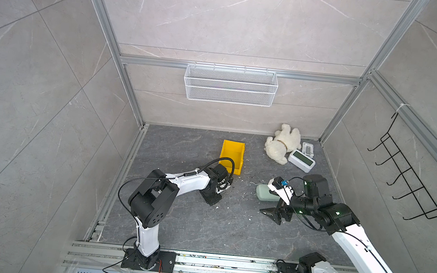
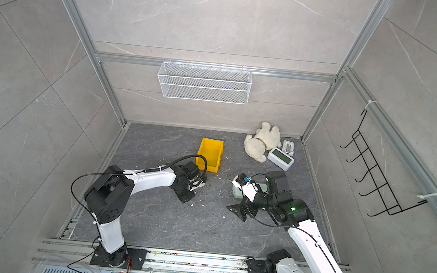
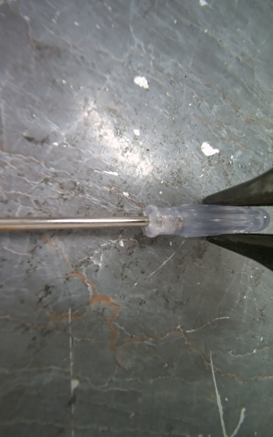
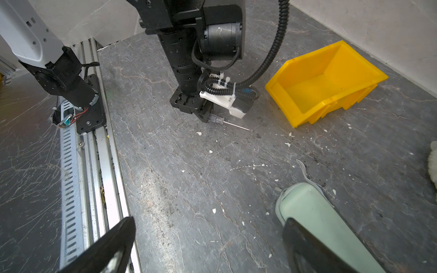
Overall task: Put the screwdriver in the bin
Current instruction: Pick up the screwdriver from the center of the table, then place the screwdriver in the bin.
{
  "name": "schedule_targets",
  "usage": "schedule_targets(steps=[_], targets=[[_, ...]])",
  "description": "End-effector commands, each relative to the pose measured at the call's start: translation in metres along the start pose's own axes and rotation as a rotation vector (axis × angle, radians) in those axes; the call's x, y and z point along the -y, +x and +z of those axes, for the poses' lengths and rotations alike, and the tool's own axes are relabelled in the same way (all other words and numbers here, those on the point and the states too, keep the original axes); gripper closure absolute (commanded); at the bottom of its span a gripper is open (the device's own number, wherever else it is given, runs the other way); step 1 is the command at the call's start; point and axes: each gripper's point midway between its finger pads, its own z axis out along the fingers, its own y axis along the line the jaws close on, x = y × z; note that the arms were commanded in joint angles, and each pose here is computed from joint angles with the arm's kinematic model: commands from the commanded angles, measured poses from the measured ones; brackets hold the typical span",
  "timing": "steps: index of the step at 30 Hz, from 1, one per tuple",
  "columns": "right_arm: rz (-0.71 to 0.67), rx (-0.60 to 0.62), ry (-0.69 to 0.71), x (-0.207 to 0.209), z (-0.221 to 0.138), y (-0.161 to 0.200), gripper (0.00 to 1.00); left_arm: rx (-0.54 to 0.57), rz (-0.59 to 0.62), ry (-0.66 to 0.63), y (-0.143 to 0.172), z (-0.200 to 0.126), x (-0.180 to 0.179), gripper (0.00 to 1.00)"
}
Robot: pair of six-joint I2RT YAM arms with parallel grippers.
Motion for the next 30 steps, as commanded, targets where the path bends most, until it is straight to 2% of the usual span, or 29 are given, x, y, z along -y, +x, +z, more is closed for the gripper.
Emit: schedule_targets(steps=[1, 6, 11, 19, 25, 30], targets=[[-0.048, 0.005, 0.019, -0.003, -0.011, -0.008, 0.01, 0.047, -0.018, -0.014, -0.008, -0.019, -0.001, 1.0], [-0.063, 0.031, 0.024, -0.005, -0.018, -0.017, 0.01, 0.176, -0.041, -0.017, -0.027, -0.052, -0.001, 1.0], [-0.062, 0.094, 0.026, -0.006, -0.023, -0.035, 0.01, 0.32, -0.065, -0.037, -0.052, -0.098, -0.005, 1.0], [-0.079, 0.228, 0.167, 0.02, -0.031, -0.066, 0.01, 0.493, -0.122, -0.098, -0.102, -0.157, -0.024, 1.0], [-0.069, 0.298, 0.28, 0.044, -0.033, -0.082, 0.01, 0.498, -0.187, -0.139, -0.143, -0.161, -0.051, 1.0], [-0.083, 0.323, 0.365, 0.063, -0.03, -0.085, 0.01, 0.492, -0.253, -0.148, -0.171, -0.143, -0.076, 1.0]])
